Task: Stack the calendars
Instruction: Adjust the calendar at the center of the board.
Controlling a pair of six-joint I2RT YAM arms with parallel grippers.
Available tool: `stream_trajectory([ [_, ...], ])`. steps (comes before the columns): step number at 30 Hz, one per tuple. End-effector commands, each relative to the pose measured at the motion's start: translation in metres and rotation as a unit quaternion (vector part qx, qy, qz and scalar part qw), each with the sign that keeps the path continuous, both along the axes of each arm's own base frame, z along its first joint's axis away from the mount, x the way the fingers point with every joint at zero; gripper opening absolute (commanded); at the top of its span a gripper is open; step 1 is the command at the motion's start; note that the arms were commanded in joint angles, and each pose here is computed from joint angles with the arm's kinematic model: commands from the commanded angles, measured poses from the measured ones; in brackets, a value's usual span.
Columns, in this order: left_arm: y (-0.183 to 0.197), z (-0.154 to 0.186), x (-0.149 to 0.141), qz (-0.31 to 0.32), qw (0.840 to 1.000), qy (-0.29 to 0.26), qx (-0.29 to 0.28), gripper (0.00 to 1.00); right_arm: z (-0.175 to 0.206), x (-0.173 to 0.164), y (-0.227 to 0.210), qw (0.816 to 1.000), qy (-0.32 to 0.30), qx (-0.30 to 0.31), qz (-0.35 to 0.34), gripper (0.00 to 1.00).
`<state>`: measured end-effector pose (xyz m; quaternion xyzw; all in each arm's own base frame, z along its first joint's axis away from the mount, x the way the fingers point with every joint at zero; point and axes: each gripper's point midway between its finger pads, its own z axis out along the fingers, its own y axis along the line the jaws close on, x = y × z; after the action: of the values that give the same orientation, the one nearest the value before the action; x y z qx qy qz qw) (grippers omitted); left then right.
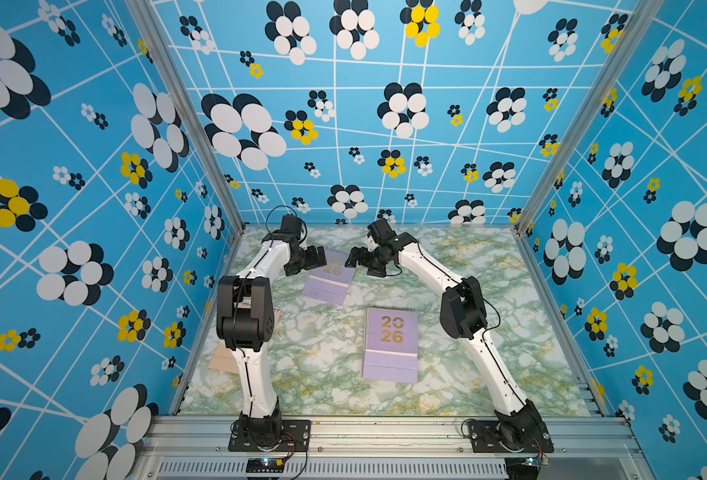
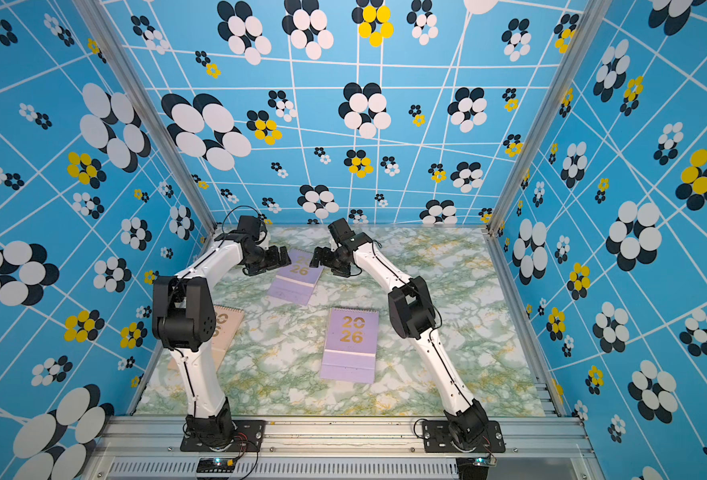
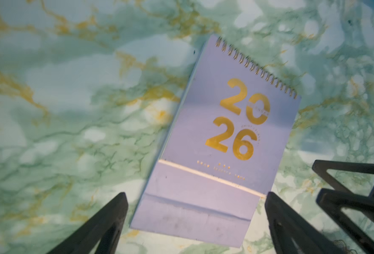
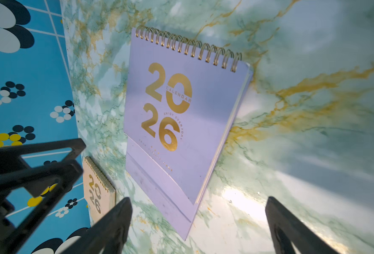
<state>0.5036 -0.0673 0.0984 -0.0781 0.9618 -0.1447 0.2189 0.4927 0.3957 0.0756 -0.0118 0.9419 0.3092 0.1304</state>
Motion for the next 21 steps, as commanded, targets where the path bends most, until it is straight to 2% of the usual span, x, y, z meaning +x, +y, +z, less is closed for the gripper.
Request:
stream_trajectory([
  [1,0.006,-0.021,0.01,-0.013,0.999,0.017,0.026,0.99,-0.001,0.0,0.002,1.0,-0.002,-0.007,0.002,0.96],
  [7,0.015,-0.037,0.021,-0.011,0.998,0.032,0.046,0.98,-0.007,-0.001,0.003,1.0,0.006,-0.009,0.004,0.95],
  [21,0.003,-0.052,0.029,-0.021,0.998,0.046,0.025,0.98,-0.014,-0.004,0.02,1.0,0.023,0.018,0.004,0.94],
])
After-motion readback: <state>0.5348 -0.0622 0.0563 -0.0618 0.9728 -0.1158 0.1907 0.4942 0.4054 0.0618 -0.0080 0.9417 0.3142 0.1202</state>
